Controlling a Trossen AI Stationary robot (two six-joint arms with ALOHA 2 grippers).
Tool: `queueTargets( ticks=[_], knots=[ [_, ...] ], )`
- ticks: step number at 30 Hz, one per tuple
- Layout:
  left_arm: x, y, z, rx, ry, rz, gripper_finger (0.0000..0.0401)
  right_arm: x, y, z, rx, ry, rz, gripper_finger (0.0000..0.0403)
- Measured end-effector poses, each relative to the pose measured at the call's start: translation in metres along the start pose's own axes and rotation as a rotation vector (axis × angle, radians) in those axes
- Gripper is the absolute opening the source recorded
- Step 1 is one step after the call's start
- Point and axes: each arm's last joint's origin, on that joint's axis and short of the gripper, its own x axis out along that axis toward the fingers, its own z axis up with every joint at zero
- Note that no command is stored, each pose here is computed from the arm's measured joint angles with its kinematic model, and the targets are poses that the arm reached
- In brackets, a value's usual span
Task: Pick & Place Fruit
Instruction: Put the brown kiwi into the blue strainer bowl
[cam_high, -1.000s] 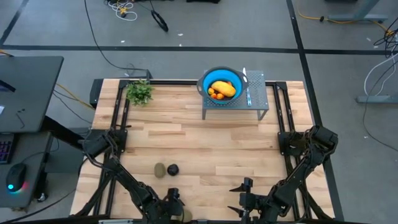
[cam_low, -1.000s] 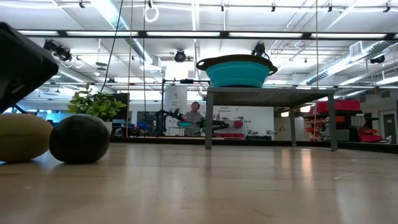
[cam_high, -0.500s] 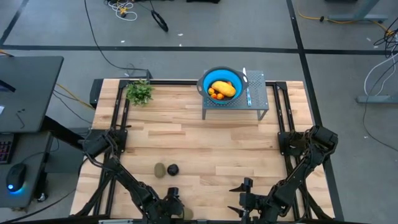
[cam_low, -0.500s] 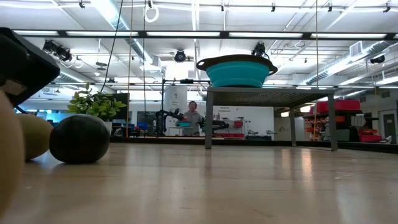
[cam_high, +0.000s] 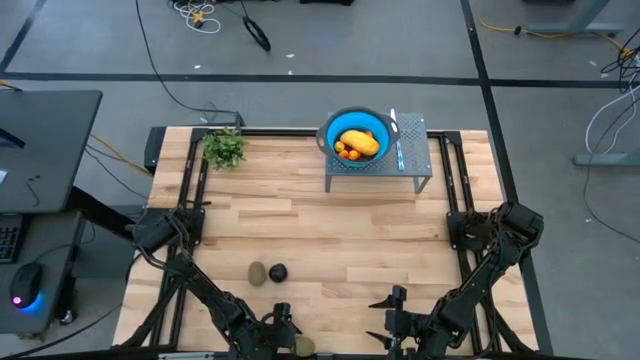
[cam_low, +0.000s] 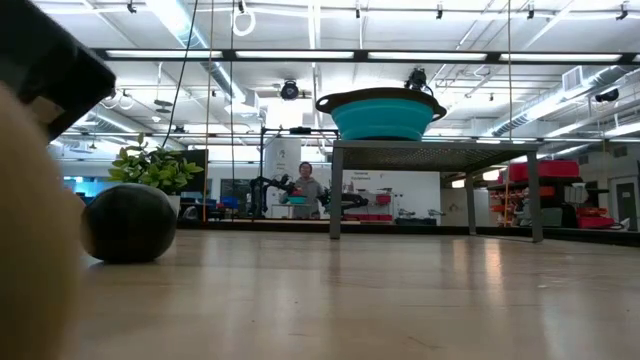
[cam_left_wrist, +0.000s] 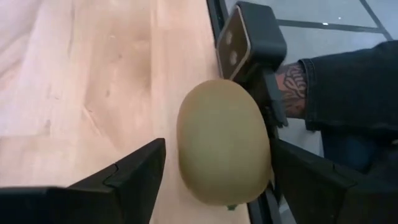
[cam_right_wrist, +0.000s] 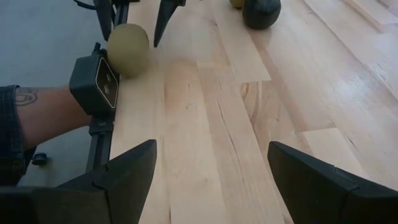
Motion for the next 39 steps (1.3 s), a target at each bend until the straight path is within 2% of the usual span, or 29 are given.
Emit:
queueTargets(
  ticks=[17, 25, 33, 39],
  knots=[
    [0.003, 0.007, 0.005, -0.028, -0.029, 0.048, 0.0293, 0.0, 0.0, 0.0, 0.003, -0.001, 0.002, 0.0318],
    [0.019, 0.013, -0.008, -0.052, -0.008, 0.068, 0.0284, 0.0, 0.001, 0.0, 0.003, -0.002, 0.004, 0.0318],
    [0.021, 0.013, -0.007, -0.054, -0.003, 0.046, 0.0246, 0.0, 0.001, 0.0, 0.007, -0.002, 0.005, 0.0318],
    [0.021, 0.01, -0.005, -0.024, -0.014, -0.001, 0.0248, 0.0, 0.001, 0.0, 0.007, -0.002, 0.006, 0.0318]
  ],
)
